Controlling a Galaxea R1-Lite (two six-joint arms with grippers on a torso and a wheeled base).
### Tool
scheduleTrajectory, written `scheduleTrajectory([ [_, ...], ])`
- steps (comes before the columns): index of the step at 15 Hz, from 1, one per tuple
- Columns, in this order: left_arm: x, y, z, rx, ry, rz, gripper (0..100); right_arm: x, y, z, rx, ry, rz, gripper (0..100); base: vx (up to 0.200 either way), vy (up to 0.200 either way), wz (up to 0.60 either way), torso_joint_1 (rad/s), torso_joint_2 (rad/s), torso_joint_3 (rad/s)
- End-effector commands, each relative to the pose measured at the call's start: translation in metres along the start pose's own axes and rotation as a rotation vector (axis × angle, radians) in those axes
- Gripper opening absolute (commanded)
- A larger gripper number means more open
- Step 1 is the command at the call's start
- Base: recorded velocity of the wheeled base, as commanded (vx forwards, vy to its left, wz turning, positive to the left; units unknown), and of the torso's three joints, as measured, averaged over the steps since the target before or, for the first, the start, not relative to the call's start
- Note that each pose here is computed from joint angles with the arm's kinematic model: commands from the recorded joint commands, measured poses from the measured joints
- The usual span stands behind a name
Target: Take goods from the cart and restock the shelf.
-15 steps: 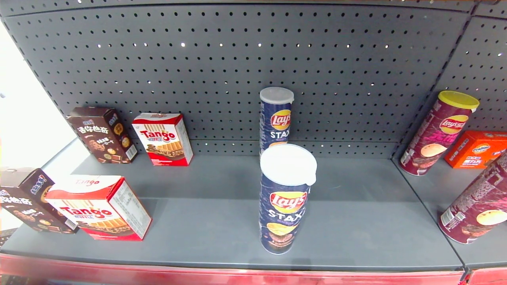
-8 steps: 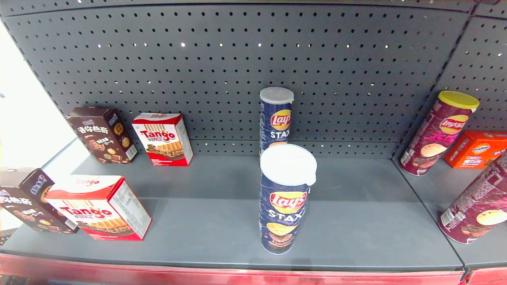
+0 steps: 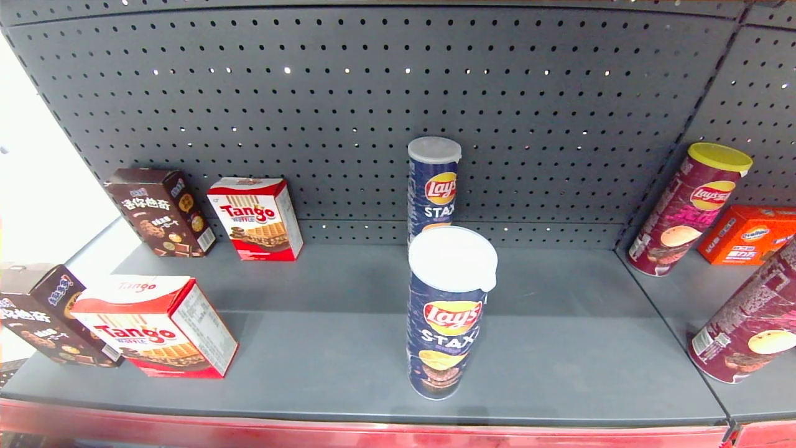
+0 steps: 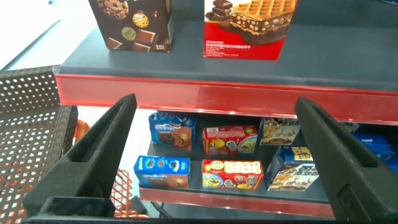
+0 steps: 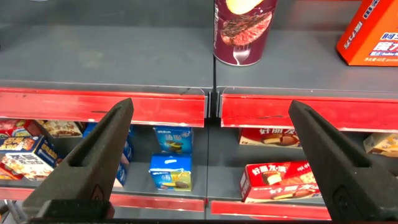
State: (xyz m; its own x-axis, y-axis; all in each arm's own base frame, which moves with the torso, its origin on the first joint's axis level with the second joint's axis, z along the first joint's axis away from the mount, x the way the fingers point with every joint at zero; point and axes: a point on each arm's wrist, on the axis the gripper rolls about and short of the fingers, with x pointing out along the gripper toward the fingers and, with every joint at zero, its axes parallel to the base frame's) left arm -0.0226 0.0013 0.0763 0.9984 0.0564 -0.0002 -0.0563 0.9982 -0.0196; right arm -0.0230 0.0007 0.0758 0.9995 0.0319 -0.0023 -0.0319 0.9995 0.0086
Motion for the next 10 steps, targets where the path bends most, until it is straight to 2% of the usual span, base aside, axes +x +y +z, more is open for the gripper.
scheduleTrajectory([
  [1, 0.0001, 0.0, 0.0, 0.0, 0.001, 0.0, 100, -0.0001, 0.0, 0.0001, -0.004, -0.001, 0.0, 100, 0.0, 0.0, 0.0, 0.0, 0.0, 0.0],
  [10, 0.0001, 0.0, 0.0, 0.001, 0.001, 0.002, 100, -0.0001, 0.0, 0.0001, -0.005, -0.001, 0.002, 100, 0.0, 0.0, 0.0, 0.0, 0.0, 0.0],
])
